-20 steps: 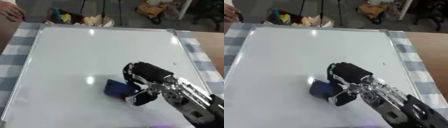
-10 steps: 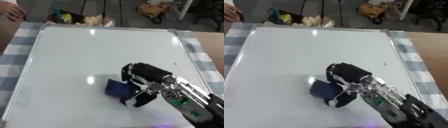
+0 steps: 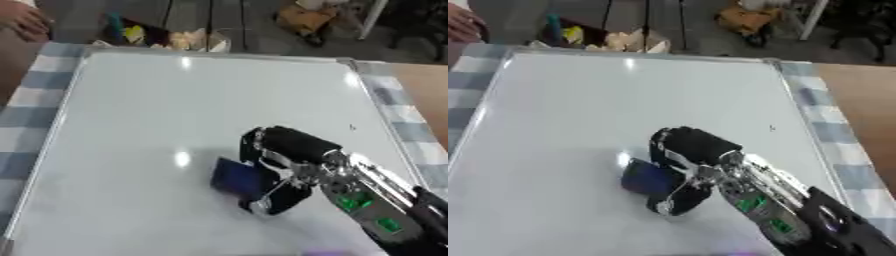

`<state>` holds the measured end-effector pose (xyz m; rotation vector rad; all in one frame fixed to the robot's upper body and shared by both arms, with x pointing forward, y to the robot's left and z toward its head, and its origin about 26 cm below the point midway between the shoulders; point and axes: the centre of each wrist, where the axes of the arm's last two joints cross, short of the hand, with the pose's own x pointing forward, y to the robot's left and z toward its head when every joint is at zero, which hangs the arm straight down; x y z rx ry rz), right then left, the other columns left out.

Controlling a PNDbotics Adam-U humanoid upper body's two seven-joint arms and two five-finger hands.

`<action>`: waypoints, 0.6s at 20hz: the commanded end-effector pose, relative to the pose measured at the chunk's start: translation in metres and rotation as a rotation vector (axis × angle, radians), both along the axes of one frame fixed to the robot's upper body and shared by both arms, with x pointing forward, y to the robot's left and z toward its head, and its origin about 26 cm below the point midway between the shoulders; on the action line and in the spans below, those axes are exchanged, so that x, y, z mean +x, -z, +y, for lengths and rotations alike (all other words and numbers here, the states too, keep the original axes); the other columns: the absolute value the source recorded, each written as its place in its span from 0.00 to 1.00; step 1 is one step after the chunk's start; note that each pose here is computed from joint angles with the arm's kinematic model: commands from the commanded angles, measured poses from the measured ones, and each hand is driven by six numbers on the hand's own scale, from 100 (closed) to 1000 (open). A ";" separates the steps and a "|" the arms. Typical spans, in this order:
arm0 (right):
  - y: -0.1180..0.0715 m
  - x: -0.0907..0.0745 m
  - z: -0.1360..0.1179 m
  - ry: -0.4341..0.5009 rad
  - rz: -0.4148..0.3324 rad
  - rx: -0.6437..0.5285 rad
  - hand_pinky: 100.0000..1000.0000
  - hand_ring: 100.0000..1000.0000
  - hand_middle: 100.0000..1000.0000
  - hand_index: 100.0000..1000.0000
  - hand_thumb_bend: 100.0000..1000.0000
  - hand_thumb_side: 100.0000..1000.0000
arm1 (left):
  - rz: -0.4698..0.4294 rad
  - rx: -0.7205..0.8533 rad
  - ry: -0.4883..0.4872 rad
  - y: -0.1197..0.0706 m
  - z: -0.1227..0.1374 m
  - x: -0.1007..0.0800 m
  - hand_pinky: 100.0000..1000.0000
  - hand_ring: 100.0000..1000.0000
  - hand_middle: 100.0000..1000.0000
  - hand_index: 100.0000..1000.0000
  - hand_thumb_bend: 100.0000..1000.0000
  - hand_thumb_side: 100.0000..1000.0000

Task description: Wipe the whiteboard clean with a brush.

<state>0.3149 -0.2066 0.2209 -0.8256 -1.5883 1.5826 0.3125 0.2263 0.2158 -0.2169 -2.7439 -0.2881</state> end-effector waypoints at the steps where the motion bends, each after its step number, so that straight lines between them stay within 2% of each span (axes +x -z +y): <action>1: -0.006 0.001 -0.001 0.009 -0.028 0.013 0.50 0.56 0.50 0.01 0.34 0.08 | -0.031 0.007 0.010 -0.007 -0.002 -0.003 0.30 0.67 0.52 0.45 0.05 0.96; 6: -0.003 0.003 0.000 0.015 -0.029 0.031 0.49 0.56 0.48 0.00 0.33 0.06 | -0.033 0.009 0.011 -0.007 -0.002 -0.003 0.30 0.67 0.52 0.45 0.05 0.96; 7: -0.003 0.003 0.000 0.016 -0.029 0.033 0.51 0.60 0.48 0.00 0.30 0.03 | -0.033 0.009 0.012 -0.007 -0.002 -0.003 0.30 0.67 0.52 0.45 0.05 0.96; 12: 0.001 0.006 0.000 0.030 -0.039 0.032 0.50 0.61 0.45 0.00 0.26 0.00 | -0.035 0.010 0.015 -0.008 -0.003 -0.003 0.30 0.67 0.52 0.45 0.05 0.96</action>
